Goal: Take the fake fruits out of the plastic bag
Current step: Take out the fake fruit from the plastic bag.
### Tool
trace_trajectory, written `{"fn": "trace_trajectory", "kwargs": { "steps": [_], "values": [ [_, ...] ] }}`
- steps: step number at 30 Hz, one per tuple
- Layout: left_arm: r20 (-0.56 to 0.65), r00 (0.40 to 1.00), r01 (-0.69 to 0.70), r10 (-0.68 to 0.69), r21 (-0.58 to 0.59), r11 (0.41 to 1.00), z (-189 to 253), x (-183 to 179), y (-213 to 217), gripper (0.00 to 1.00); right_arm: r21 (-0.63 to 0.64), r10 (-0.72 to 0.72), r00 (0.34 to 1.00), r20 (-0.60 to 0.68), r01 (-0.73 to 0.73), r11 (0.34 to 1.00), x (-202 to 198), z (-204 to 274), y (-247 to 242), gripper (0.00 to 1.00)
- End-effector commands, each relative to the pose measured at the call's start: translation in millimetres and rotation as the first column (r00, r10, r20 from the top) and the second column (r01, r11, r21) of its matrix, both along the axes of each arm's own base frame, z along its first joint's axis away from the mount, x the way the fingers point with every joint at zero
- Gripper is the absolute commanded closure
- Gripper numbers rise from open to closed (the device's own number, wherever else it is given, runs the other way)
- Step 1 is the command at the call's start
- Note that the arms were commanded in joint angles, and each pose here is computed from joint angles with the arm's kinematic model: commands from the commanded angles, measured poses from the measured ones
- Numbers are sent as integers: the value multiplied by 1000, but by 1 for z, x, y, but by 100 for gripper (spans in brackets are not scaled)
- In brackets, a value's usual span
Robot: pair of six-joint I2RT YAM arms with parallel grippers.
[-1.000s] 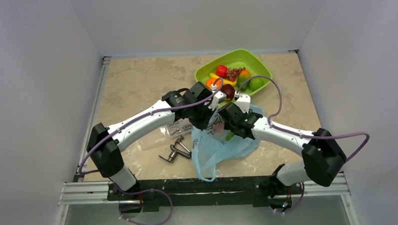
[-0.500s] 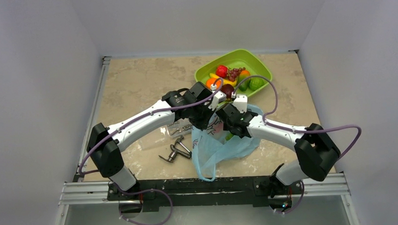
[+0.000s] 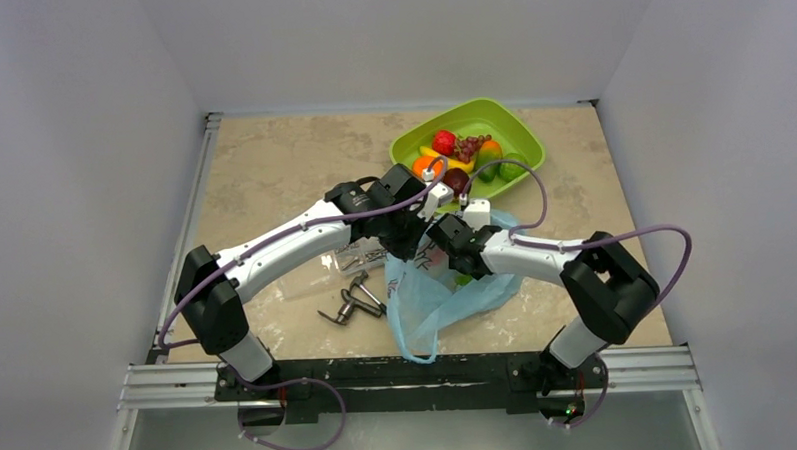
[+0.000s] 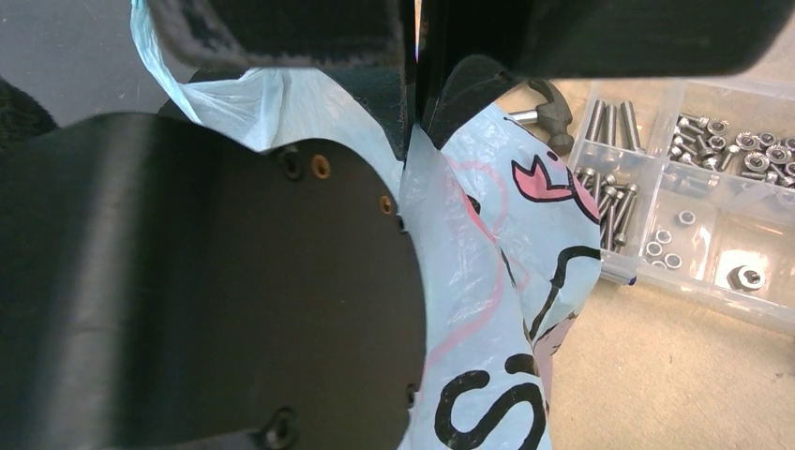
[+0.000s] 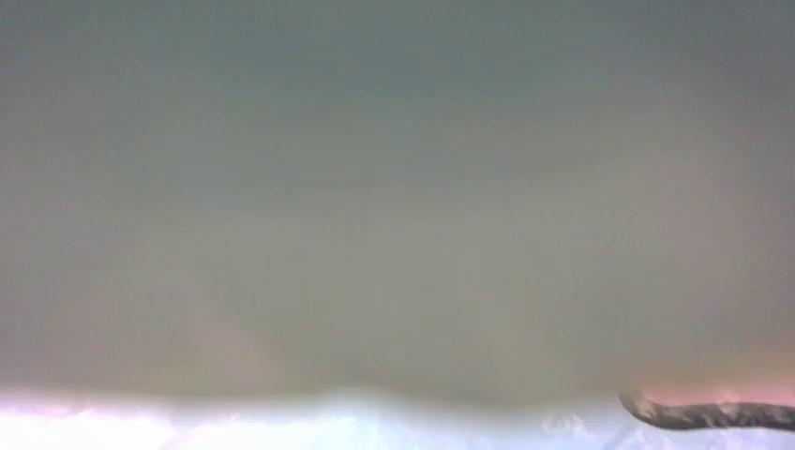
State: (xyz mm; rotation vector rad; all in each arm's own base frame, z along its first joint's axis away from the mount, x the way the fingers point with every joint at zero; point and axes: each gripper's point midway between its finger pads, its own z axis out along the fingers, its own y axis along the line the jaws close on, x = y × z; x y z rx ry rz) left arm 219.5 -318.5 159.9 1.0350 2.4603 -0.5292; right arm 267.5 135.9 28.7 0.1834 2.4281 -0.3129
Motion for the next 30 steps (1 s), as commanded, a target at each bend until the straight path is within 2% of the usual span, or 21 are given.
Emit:
{"fn": "trace_trajectory", "kwargs": {
  "steps": [1,3,8,10,14,22,30],
  "values": [
    [31,999,28,-26,-48,998,19,1,-10,100,59,-9,999,31,7,998,17,5,18,45],
    [31,999,28,-27,-46,999,19,1,-10,100,62,-3,999,41,1,998,21,10,22,54],
    [31,999,28,-27,-42,999,18,1,-10,100,126,21,994,111,-36,991,27,38,30,94],
    [31,999,28,-27,-43,999,18,1,-10,100,174,33,990,138,-57,983,26,48,34,100],
    [29,999,28,-27,-41,999,17,1,-10,100,303,76,979,189,-132,944,18,72,47,100],
    [25,999,23,-23,-25,999,12,2,-10,100,492,179,941,289,-306,815,-6,125,71,100],
    [15,1000,18,-18,0,1000,5,4,-9,100,525,189,895,404,-396,753,-33,200,53,100]
  ]
}}
